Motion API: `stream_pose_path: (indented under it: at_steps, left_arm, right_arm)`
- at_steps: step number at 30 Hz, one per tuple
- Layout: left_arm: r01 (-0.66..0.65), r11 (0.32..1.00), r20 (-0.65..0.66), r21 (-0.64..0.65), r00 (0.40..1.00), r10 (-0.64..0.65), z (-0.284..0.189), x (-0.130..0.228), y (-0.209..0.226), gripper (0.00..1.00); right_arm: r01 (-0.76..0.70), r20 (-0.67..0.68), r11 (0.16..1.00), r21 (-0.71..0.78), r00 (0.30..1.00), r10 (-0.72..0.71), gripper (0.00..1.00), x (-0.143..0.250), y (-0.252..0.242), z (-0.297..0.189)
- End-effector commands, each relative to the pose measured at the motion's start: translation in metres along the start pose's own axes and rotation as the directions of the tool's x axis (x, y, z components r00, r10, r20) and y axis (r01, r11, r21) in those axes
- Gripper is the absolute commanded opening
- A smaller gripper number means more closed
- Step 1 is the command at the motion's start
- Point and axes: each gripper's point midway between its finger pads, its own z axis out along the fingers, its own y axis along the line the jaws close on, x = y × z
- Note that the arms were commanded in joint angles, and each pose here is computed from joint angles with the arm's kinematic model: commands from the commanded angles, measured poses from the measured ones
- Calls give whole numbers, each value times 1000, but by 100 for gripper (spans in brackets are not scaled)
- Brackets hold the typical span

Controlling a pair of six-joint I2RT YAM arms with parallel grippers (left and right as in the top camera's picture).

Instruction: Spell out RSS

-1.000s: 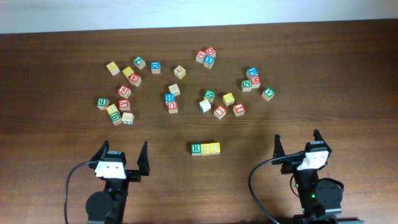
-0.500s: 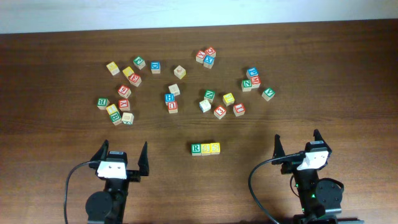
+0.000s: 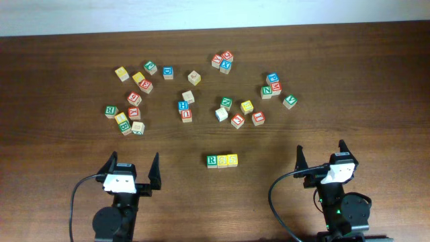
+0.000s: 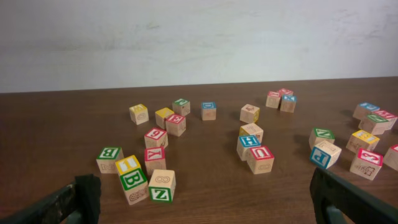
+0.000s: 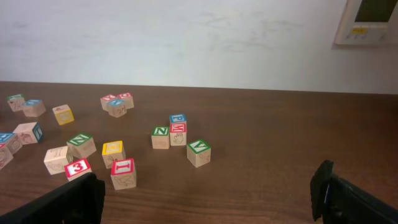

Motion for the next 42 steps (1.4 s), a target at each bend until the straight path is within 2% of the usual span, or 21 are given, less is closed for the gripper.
stream_pose_path:
  at_steps: [1, 18, 27, 31, 42]
  left_arm:
    - [-20, 1000, 0, -16, 1000, 20, 0, 1, 3, 99]
    - [-14, 997, -1, -71, 1000, 14, -1, 1, 16, 99]
    - [-5, 985, 3, -171, 1000, 6, -3, 0, 37, 99]
    - [70, 973, 26, -222, 997, -66, -5, -1, 46, 99]
    - [12, 975, 10, -221, 1000, -10, -5, -1, 46, 99]
  right_arm:
    - [-13, -1, 1000, 11, 1000, 13, 98, 2, -2, 0]
    - [-12, -1, 1000, 11, 1000, 12, 98, 2, -2, 0]
    - [-13, -1, 1000, 11, 1000, 13, 98, 2, -2, 0]
    - [-13, -1, 1000, 11, 1000, 13, 98, 2, -2, 0]
    - [-13, -1, 1000, 11, 1000, 13, 98, 2, -2, 0]
